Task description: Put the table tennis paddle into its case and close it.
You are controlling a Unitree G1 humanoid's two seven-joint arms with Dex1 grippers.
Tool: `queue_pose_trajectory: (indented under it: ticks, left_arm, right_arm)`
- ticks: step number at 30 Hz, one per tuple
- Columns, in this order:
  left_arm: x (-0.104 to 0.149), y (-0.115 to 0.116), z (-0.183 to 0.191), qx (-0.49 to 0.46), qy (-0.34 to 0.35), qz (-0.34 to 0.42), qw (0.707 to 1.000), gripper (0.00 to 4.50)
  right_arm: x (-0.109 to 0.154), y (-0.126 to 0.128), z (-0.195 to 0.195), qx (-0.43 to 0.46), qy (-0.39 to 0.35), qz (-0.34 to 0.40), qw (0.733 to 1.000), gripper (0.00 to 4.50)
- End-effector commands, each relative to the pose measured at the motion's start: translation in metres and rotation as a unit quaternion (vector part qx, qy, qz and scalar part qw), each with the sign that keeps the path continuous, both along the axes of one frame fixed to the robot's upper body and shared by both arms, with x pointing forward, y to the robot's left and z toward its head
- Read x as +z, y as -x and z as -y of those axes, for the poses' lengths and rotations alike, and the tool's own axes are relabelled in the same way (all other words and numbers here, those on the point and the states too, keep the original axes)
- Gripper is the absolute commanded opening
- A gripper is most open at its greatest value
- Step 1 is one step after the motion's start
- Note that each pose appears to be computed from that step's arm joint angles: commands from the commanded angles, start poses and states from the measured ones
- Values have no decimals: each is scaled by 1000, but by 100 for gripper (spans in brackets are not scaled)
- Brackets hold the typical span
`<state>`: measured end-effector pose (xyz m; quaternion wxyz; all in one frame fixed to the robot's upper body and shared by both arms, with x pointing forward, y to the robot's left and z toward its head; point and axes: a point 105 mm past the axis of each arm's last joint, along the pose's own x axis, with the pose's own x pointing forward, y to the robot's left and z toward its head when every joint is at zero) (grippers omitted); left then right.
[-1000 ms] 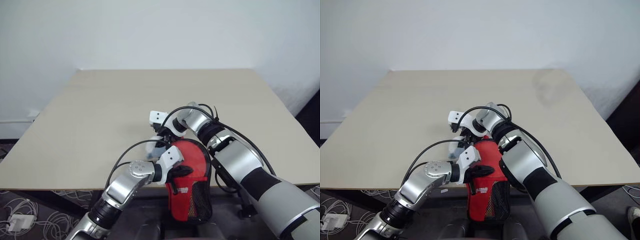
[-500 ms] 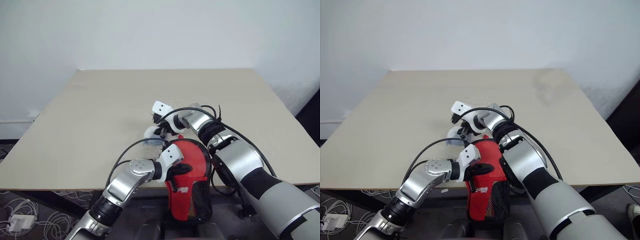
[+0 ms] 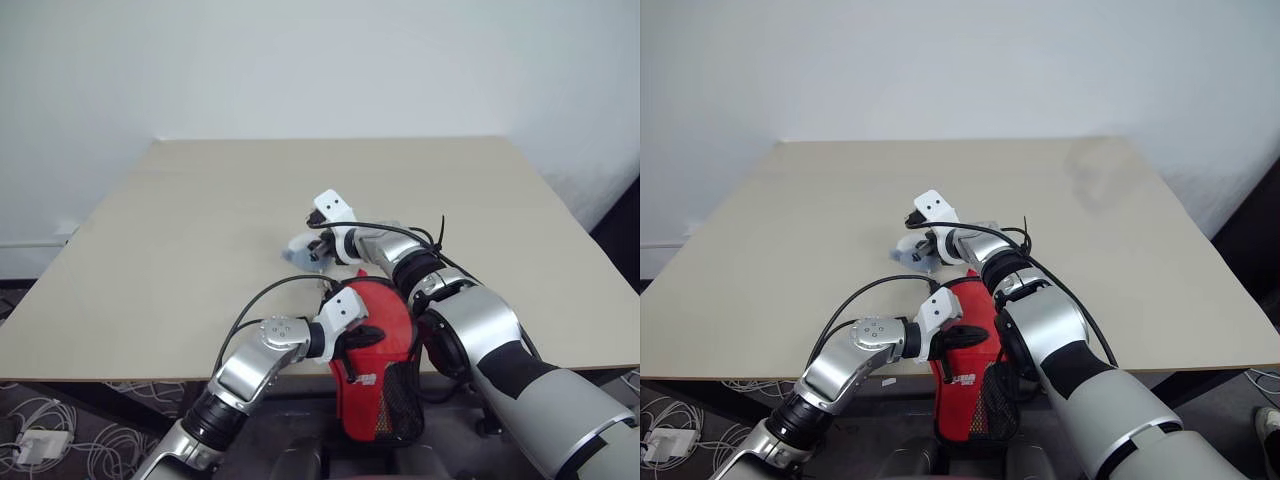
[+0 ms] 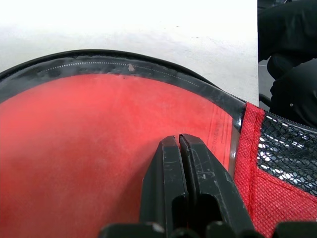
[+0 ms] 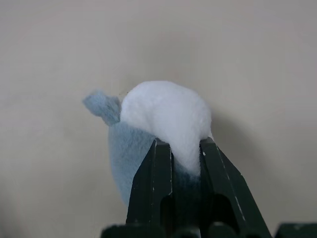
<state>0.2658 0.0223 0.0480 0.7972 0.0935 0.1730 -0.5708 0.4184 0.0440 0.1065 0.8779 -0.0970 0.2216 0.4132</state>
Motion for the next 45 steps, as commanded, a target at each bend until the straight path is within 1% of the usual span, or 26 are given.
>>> queue_pose_trajectory:
  ticks: [1, 6, 9, 14, 17, 20, 24, 28, 32, 35, 41, 45]
  left_arm:
    - [9, -8, -3, 8, 5, 23, 1000, 0]
    - [9, -13, -4, 18, 4, 34, 999, 0]
    - [9, -15, -4, 22, 4, 36, 999, 0]
    - [7, -19, -6, 30, 3, 39, 999, 0]
    - [7, -21, -6, 33, 4, 39, 999, 0]
    - [6, -23, -6, 36, 4, 39, 999, 0]
    - [2, -29, -5, 39, 3, 36, 999, 0]
    - [-1, -35, -3, 38, 1, 33, 999, 0]
    - [-5, -39, -1, 34, -7, 34, 999, 0]
    - [-7, -39, 0, 28, -11, 32, 999, 0]
    - [-11, -38, 0, 22, -19, 25, 999, 0]
    - [-13, -37, -1, 20, -22, 22, 999, 0]
  right_arm:
    - [38, -21, 7, -66, -43, 59, 995, 18]
    - [48, -36, 30, -135, -57, 75, 986, 18]
    - [53, -41, 41, -161, -60, 81, 982, 18]
    - [58, -49, 60, -179, -24, 111, 977, 18]
    - [54, -49, 65, -174, 3, 121, 977, 18]
    - [43, -47, 67, -168, 23, 110, 979, 18]
    - [28, -42, 67, -158, 37, 88, 983, 18]
    - [21, -41, 70, -167, 37, 82, 982, 18]
    - [15, -46, 90, -216, 37, 76, 973, 18]
    - [11, -50, 115, -271, 50, 75, 958, 18]
    - [10, -54, 157, -363, 47, 68, 928, 18]
    - [11, -55, 176, -396, 49, 68, 914, 18]
